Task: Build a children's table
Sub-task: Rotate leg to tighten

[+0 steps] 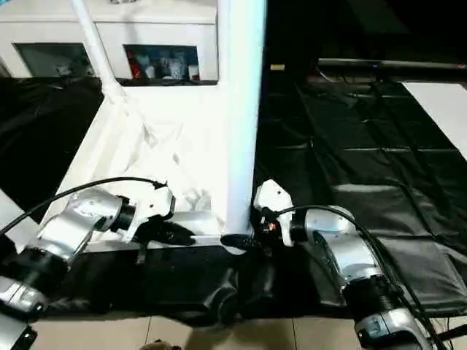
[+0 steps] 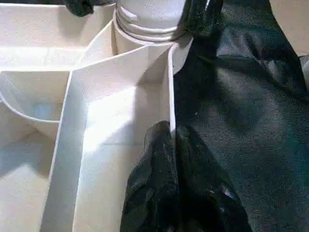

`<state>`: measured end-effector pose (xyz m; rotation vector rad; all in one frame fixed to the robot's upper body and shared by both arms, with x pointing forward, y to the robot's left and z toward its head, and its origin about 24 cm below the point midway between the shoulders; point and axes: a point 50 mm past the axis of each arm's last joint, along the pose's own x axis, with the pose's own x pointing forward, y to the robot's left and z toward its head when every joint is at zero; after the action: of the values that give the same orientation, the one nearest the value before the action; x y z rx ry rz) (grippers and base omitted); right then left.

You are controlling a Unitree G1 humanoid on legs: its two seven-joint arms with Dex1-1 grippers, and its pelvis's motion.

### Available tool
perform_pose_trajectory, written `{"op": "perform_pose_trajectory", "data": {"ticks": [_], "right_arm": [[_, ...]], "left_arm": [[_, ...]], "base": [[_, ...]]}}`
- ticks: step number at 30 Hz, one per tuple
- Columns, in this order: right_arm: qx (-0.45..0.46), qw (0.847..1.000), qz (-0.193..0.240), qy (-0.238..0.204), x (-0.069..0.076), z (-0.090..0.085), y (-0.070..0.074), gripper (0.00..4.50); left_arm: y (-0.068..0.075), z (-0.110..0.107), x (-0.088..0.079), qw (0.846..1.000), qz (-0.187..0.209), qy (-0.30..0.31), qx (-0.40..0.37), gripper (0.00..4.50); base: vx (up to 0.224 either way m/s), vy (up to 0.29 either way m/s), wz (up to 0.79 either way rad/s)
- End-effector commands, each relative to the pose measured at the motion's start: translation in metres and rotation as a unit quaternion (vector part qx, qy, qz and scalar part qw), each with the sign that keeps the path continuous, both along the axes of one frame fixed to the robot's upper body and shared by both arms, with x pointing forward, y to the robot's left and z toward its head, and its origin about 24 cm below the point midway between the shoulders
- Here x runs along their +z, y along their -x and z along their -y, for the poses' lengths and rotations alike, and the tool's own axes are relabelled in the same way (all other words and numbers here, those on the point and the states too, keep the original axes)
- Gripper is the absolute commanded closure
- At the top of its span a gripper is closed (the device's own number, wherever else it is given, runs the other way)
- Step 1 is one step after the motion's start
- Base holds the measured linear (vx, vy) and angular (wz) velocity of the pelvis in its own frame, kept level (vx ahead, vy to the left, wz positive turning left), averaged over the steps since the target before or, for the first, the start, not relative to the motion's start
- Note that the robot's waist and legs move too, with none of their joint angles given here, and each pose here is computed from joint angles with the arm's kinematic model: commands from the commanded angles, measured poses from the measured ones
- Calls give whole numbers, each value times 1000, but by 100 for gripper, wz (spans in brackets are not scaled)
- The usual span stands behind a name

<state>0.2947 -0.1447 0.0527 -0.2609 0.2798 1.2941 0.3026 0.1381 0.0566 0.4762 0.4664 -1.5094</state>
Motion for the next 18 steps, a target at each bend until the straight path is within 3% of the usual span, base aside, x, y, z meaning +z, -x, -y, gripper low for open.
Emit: {"op": "perform_pose_trajectory", "data": {"ticks": [1, 16, 18], "right_arm": [[-1, 1000, -3, 15, -2, 3, -2, 47], [3, 1000, -11, 15, -1, 6, -5, 180], [3, 1000, -13, 16, -2, 6, -5, 182]], "left_arm": [[10, 6, -7, 999, -27, -15, -41, 450], [10, 2, -8, 999, -26, -19, -25, 450], [10, 2, -8, 999, -26, -20, -25, 450]], "base": [[0, 0, 0], [0, 0, 0], [0, 0, 0]]}}
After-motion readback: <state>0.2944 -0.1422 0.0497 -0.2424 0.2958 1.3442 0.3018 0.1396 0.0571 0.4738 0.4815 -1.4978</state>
